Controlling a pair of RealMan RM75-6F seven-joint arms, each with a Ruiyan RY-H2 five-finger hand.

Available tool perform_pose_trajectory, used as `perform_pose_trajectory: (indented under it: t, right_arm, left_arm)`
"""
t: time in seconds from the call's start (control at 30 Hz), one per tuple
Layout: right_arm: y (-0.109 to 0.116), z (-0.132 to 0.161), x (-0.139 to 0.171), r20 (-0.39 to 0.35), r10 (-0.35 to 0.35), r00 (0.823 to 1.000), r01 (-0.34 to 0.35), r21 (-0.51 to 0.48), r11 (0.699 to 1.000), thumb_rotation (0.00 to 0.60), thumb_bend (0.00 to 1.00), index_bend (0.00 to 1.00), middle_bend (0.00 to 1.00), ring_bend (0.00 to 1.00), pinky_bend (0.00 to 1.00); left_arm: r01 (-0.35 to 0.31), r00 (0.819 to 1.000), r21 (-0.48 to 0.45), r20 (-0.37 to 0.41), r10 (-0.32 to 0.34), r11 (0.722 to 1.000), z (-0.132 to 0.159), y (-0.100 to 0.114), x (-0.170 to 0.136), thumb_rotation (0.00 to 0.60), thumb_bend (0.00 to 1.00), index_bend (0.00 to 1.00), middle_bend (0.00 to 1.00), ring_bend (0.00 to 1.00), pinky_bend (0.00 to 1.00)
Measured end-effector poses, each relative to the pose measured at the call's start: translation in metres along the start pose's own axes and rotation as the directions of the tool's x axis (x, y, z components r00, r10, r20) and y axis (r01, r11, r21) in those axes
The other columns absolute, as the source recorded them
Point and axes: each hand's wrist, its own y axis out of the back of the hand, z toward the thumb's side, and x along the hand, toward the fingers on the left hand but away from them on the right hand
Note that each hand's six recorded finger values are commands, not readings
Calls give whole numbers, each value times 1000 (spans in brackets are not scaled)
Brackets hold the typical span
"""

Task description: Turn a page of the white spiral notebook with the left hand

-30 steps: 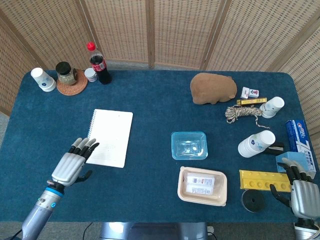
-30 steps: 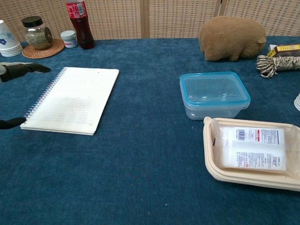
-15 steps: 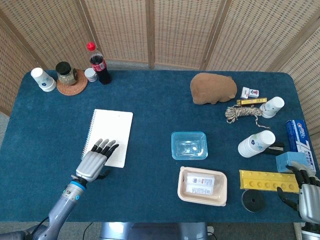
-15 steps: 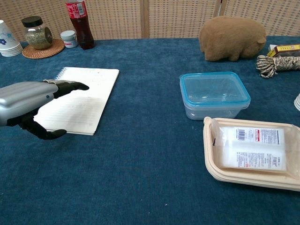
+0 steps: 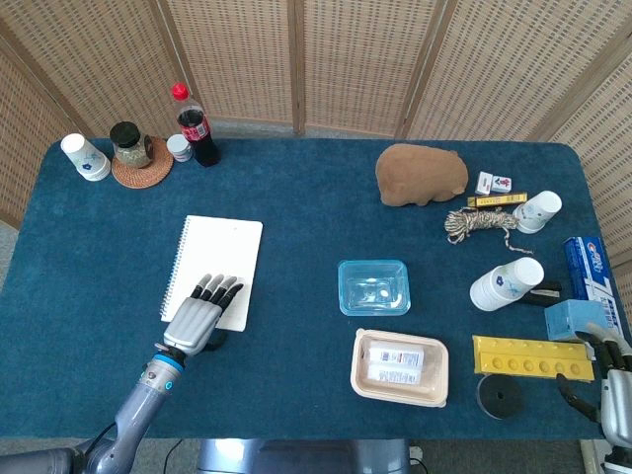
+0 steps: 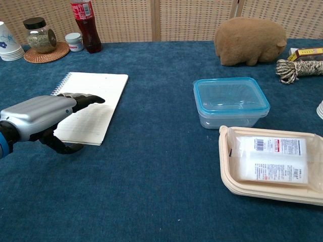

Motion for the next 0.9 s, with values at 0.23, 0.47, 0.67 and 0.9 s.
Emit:
perform_pose_trajectory:
  t: [0.23, 0.47, 0.67, 0.9]
  right_arm:
    - [1, -4, 2, 11, 0, 1000, 0, 1, 1000, 600, 287, 242, 225, 167, 269]
    - [2, -5, 2, 14, -5, 1000, 5, 1, 1000, 600, 287, 242, 225, 167, 269]
    - [3, -6, 3, 16, -8, 1000, 8, 3, 1000, 600, 287, 242, 225, 167, 269]
    - [5, -5, 5, 13, -18, 1000, 18, 3, 1000, 600, 287, 242, 224, 167, 269]
  left_arm:
    - [-18, 1000, -10, -7, 18, 1000, 3, 0, 8, 600, 298, 0, 27, 0, 0]
    - [-47, 999, -19, -21, 46, 999, 3, 2, 13, 600, 299, 0, 36, 0, 0]
    - [-100, 994, -63, -37, 98, 993, 3, 6, 15, 600, 298, 0, 50, 0, 9]
    - [-210, 976, -171, -89, 198, 962, -4, 16, 15, 600, 295, 0, 76, 0, 22]
